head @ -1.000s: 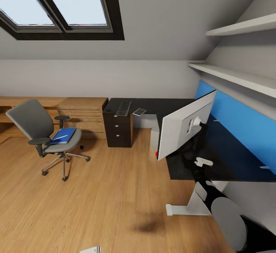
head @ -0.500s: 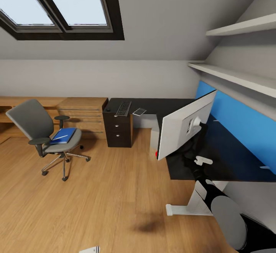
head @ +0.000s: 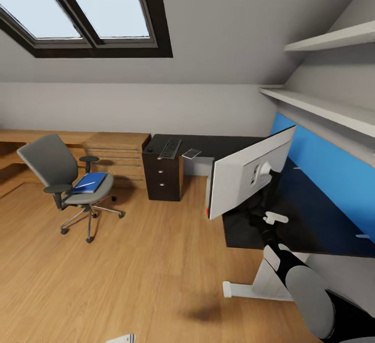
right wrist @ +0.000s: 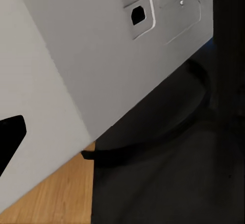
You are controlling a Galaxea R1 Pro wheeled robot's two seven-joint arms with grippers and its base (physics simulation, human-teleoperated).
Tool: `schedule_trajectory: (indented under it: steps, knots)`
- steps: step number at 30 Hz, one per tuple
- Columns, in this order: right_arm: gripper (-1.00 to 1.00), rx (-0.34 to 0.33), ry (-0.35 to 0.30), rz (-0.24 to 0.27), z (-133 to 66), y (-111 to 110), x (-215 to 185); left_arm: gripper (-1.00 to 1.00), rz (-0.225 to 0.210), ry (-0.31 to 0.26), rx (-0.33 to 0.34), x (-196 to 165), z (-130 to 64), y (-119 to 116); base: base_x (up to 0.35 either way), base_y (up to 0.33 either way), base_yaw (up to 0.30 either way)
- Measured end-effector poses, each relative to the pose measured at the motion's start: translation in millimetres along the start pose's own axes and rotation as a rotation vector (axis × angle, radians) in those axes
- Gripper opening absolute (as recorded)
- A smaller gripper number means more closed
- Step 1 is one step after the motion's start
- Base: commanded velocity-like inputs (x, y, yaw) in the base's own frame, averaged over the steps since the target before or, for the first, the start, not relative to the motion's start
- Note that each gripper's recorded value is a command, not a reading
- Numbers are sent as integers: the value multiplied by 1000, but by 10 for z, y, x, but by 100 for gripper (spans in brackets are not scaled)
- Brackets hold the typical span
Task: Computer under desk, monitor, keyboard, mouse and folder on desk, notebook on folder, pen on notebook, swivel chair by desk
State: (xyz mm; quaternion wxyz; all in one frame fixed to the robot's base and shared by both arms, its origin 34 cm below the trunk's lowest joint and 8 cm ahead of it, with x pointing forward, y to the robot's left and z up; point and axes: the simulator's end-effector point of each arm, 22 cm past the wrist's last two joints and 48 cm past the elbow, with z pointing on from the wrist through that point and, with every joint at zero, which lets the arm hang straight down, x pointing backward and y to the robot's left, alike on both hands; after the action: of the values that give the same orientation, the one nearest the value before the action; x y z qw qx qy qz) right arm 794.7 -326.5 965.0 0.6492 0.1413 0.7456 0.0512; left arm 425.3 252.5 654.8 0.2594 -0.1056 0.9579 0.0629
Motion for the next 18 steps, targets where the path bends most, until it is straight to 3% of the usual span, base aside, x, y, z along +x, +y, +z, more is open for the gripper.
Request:
schedule_trajectory:
  steps: [6, 18]
  knots:
    - [100, 0, -7, -1, -3, 1, -15, 100, 0, -2, -3, -8, 3, 21, 0, -172, 13]
    - [100, 2, -8, -2, -7, -11, -16, 100, 3, -5, -11, -23, 14, 87, 0, -16, 1]
